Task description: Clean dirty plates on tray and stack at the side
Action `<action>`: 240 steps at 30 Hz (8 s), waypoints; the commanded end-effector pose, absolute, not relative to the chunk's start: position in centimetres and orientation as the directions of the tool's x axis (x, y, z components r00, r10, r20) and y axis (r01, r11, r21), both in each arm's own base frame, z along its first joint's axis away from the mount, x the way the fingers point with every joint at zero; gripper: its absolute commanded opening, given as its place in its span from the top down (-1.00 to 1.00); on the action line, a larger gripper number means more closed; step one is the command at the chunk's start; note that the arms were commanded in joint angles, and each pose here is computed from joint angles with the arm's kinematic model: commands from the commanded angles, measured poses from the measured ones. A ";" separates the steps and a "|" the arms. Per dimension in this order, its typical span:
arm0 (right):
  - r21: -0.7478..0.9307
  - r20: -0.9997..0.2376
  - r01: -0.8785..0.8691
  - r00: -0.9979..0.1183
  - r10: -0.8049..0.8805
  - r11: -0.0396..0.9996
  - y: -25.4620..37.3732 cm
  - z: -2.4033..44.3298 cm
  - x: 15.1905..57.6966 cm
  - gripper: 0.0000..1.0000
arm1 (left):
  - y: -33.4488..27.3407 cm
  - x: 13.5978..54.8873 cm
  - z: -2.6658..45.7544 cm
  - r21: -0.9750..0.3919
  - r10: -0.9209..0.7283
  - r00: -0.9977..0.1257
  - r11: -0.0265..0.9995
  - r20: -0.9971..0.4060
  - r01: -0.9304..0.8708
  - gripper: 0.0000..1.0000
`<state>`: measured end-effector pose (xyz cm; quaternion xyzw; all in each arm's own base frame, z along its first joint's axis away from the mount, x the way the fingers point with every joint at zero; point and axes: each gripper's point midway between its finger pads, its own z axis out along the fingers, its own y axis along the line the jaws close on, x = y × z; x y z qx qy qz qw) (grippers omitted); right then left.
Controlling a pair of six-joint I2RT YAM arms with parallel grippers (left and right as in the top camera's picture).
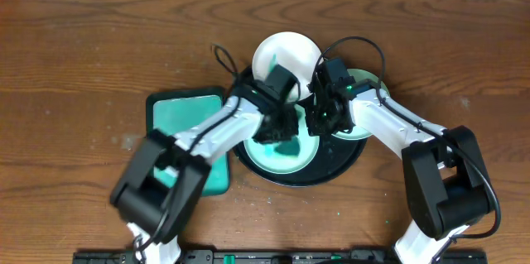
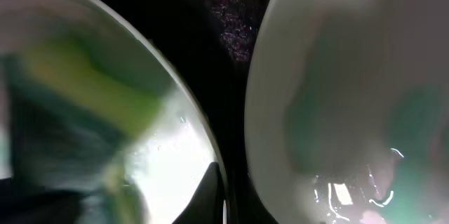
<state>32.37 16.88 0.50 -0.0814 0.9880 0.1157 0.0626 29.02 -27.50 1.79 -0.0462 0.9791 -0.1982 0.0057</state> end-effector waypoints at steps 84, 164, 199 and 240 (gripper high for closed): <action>0.162 -0.170 -0.149 -0.978 -0.121 0.976 16.0 0.6 33.4 0.97 | -23.1 29.6 6.8 -0.421 -0.054 -0.998 0.904 0.045 -0.068 0.86; -0.649 -0.760 -0.314 0.234 -0.606 0.693 38.0 31.8 31.7 0.98 | 0.1 24.2 28.0 -0.418 -0.533 -0.524 0.846 -0.664 -0.331 -0.58; -0.344 -0.918 -0.489 -0.004 -0.397 0.801 38.1 27.3 32.1 0.98 | 0.1 24.2 28.0 -0.418 -0.533 -0.524 0.846 -0.664 -0.331 -0.58; -0.815 -0.576 -0.245 0.446 -0.685 0.525 40.8 34.2 28.9 0.98 | 0.1 24.2 28.0 -0.418 -0.533 -0.524 0.846 -0.664 -0.331 -0.58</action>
